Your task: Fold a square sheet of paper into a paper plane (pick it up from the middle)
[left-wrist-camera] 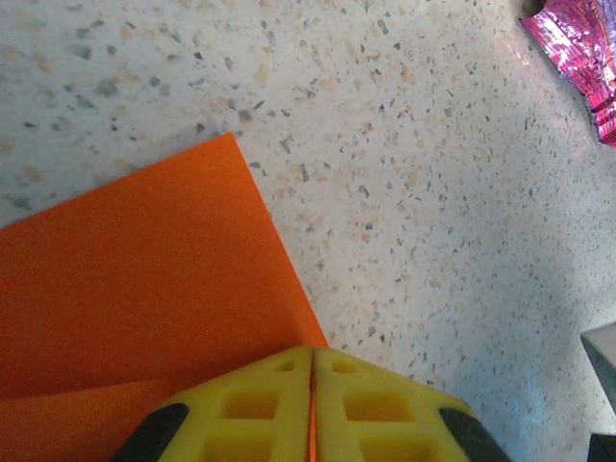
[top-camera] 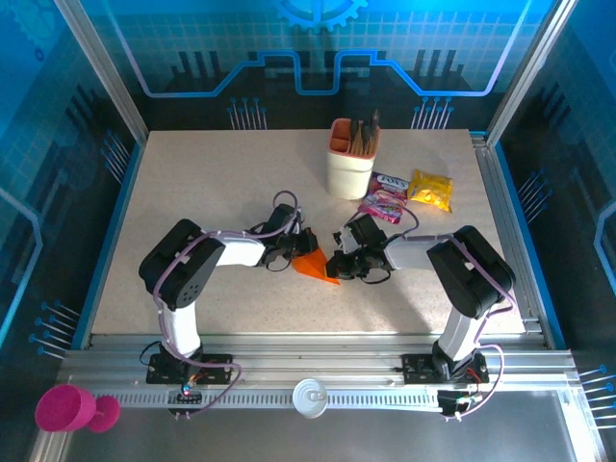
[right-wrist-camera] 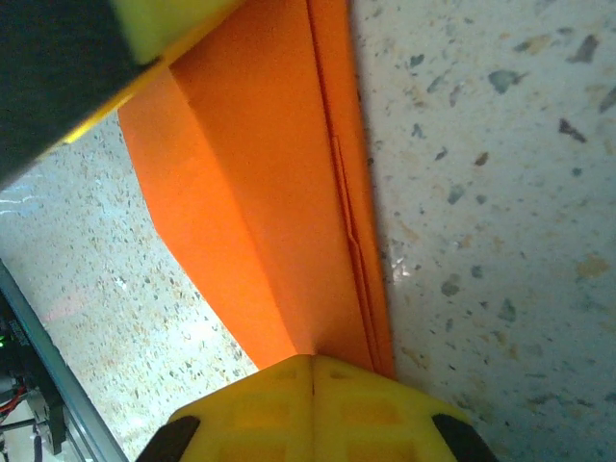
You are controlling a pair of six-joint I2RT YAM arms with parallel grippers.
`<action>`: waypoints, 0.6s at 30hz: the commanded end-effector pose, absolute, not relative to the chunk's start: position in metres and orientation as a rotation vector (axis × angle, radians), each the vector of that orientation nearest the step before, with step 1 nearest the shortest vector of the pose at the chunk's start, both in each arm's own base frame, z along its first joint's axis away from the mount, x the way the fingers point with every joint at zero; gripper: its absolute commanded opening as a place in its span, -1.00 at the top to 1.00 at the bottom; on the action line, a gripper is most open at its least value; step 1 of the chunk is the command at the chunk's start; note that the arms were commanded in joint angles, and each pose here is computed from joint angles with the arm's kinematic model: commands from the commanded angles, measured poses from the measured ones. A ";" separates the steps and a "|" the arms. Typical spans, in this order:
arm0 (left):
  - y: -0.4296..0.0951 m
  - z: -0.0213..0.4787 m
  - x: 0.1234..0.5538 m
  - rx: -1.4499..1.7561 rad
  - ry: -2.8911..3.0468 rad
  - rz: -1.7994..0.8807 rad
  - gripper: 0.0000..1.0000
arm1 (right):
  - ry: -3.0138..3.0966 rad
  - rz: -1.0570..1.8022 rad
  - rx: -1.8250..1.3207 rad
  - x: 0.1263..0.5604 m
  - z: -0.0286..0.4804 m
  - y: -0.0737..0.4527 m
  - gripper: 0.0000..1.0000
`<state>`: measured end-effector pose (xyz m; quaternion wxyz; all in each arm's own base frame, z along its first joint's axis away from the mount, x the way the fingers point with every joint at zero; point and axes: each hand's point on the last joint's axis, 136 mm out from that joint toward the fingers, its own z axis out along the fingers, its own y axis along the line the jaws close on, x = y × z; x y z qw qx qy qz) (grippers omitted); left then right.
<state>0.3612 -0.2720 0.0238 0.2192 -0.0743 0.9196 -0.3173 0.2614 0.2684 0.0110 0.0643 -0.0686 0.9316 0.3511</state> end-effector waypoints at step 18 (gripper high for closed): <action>-0.297 0.048 0.307 -0.317 2.552 -1.024 1.00 | 3.003 0.948 -0.068 0.237 -0.041 0.238 1.00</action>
